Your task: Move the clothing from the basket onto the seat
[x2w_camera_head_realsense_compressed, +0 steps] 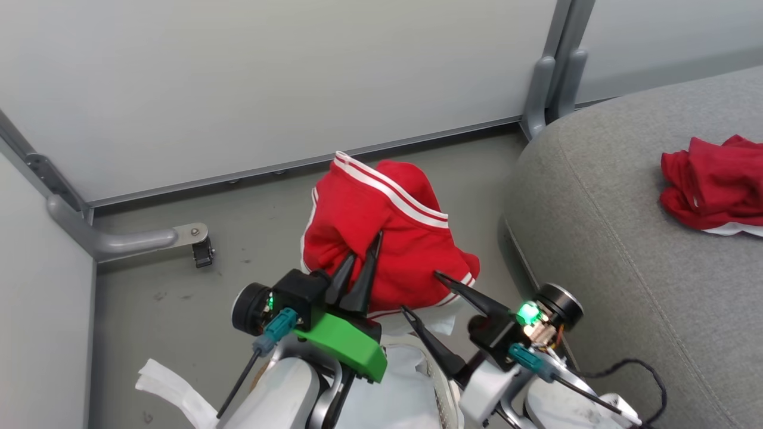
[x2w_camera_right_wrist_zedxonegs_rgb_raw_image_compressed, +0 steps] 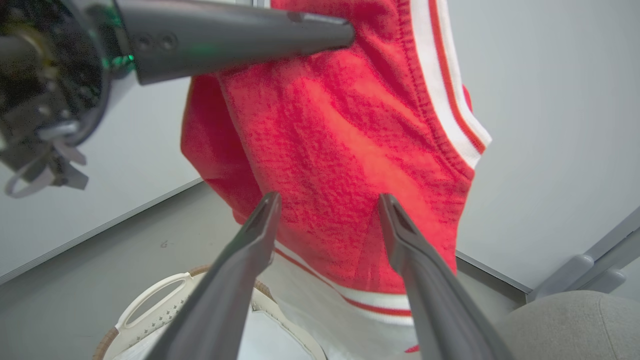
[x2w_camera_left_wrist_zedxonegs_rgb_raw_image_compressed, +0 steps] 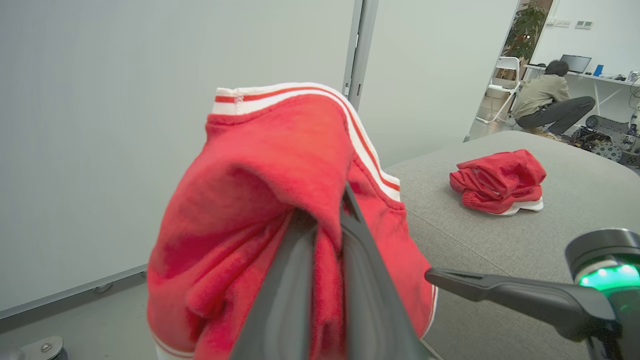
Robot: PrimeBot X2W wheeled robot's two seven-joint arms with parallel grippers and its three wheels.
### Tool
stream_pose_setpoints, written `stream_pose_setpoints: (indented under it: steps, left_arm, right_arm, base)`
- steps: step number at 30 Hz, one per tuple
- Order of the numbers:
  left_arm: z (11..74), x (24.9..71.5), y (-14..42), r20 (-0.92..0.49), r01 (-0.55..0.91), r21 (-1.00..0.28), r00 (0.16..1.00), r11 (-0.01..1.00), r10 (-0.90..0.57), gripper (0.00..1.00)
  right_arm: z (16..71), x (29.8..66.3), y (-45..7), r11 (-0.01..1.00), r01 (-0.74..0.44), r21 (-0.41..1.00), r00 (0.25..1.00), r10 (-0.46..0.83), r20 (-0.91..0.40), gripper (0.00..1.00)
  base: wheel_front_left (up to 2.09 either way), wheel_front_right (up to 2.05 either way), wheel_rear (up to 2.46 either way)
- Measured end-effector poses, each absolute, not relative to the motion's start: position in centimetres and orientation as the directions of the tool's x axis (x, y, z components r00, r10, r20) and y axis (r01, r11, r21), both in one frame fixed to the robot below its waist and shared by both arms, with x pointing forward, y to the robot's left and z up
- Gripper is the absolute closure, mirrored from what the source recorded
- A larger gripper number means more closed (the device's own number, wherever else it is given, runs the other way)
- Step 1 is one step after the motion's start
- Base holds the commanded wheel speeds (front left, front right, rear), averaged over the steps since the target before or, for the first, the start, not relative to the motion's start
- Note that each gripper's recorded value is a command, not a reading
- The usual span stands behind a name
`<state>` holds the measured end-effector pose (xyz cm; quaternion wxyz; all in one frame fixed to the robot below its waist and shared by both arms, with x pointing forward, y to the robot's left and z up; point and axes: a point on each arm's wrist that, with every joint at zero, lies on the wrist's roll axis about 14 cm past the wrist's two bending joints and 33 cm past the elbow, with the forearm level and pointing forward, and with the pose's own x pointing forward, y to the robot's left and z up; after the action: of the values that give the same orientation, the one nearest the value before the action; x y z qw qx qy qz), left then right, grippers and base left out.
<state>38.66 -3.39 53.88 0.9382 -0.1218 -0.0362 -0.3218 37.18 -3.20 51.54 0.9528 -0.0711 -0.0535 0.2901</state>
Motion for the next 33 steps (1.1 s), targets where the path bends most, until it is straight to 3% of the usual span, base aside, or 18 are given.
stream_pose_setpoints:
  steps: [8, 14, 15, 16, 24, 25, 27, 33]
  left_arm:
    - [53.7, 37.6, -3.7, 0.138, 0.626, -0.22, 0.779, 0.748, -0.611, 1.0]
    - [53.1, 36.9, -4.0, 0.121, 0.636, -0.251, 0.769, 0.73, -0.628, 1.0]
    - [53.0, 36.7, -4.1, 0.116, 0.636, -0.259, 0.768, 0.727, -0.63, 1.0]
    - [52.8, 36.6, -4.1, 0.113, 0.637, -0.258, 0.767, 0.726, -0.632, 1.0]
    - [52.5, 36.6, -4.0, 0.097, 0.631, -0.265, 0.77, 0.73, -0.631, 1.0]
    - [52.6, 36.6, -4.1, 0.1, 0.633, -0.264, 0.769, 0.728, -0.632, 0.73]
    - [53.0, 36.7, -4.3, 0.112, 0.637, -0.255, 0.766, 0.727, -0.633, 0.0]
    - [52.8, 36.7, -5.7, 0.112, 0.668, -0.233, 0.74, 0.707, -0.663, 0.0]
  right_arm:
    - [51.1, 38.7, 0.1, 0.712, -0.634, -0.302, 0.747, 0.665, 0.0, 0.0]
    - [51.3, 39.9, 1.5, 0.701, -0.649, -0.295, 0.733, 0.68, 0.003, 0.0]
    - [51.2, 40.0, 1.7, 0.704, -0.652, -0.282, 0.733, 0.68, 0.003, 0.37]
    - [51.2, 40.1, 2.0, 0.705, -0.656, -0.271, 0.731, 0.682, 0.005, 1.0]
    - [51.4, 40.1, 1.5, 0.748, -0.64, -0.177, 0.756, 0.654, 0.029, 1.0]
    - [51.4, 39.9, 1.2, 0.758, -0.631, -0.166, 0.764, 0.644, 0.032, 1.0]
    - [51.2, 39.6, 0.5, 0.774, -0.615, -0.15, 0.779, 0.626, 0.034, 1.0]
    - [50.9, 38.9, -3.4, 0.85, -0.517, -0.097, 0.852, 0.523, 0.04, 1.0]
  base:
    - [0.0, 0.0, 0.0]
    - [0.0, 0.0, 0.0]
    - [0.0, 0.0, 0.0]
    - [0.0, 0.0, 0.0]
    - [0.0, 0.0, 0.0]
    - [0.0, 0.0, 0.0]
    - [0.0, 0.0, 0.0]
    - [0.0, 0.0, 0.0]
